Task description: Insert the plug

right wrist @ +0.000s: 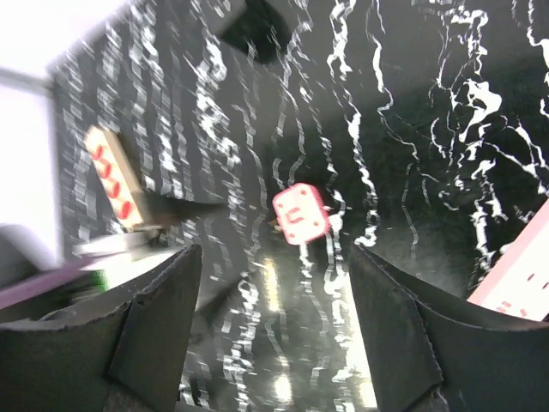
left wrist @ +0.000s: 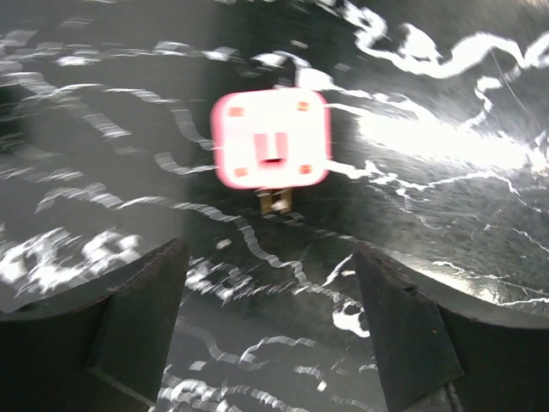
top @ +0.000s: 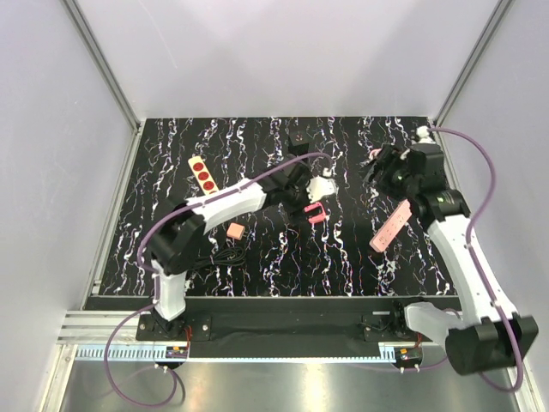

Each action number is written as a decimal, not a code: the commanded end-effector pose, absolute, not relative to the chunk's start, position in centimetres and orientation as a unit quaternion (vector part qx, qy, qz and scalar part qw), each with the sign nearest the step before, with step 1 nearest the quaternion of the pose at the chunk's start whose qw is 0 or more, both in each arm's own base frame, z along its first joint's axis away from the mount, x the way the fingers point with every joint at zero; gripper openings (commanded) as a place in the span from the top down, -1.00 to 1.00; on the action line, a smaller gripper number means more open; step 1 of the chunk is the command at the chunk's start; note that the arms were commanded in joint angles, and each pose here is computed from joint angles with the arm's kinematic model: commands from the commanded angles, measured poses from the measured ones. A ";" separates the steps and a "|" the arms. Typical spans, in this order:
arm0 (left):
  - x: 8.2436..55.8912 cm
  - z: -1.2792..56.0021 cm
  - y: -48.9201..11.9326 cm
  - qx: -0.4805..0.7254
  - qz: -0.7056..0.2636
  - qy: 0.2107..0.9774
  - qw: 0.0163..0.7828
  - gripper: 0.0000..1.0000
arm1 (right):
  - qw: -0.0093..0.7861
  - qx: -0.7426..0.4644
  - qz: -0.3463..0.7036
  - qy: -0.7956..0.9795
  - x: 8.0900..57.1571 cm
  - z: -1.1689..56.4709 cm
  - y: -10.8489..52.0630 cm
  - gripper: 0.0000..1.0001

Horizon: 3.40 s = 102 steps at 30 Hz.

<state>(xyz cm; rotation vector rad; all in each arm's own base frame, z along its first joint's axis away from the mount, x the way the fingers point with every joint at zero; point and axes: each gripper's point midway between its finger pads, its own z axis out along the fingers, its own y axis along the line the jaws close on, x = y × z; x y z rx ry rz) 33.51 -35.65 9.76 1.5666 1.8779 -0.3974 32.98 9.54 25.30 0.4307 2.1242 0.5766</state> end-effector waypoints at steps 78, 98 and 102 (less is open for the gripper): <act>22.5 25.0 -34.2 0.565 -0.300 0.585 0.499 1.00 | 0.293 -0.016 0.538 0.790 21.3 30.6 18.9 -0.39; 19.8 24.4 -35.1 0.601 -0.279 0.562 0.494 1.00 | 0.215 -0.008 0.480 0.850 23.1 24.6 24.0 -0.42; 19.7 24.2 -35.3 0.603 -0.275 0.563 0.494 1.00 | 0.204 -0.016 0.488 0.848 22.8 24.4 25.2 -0.39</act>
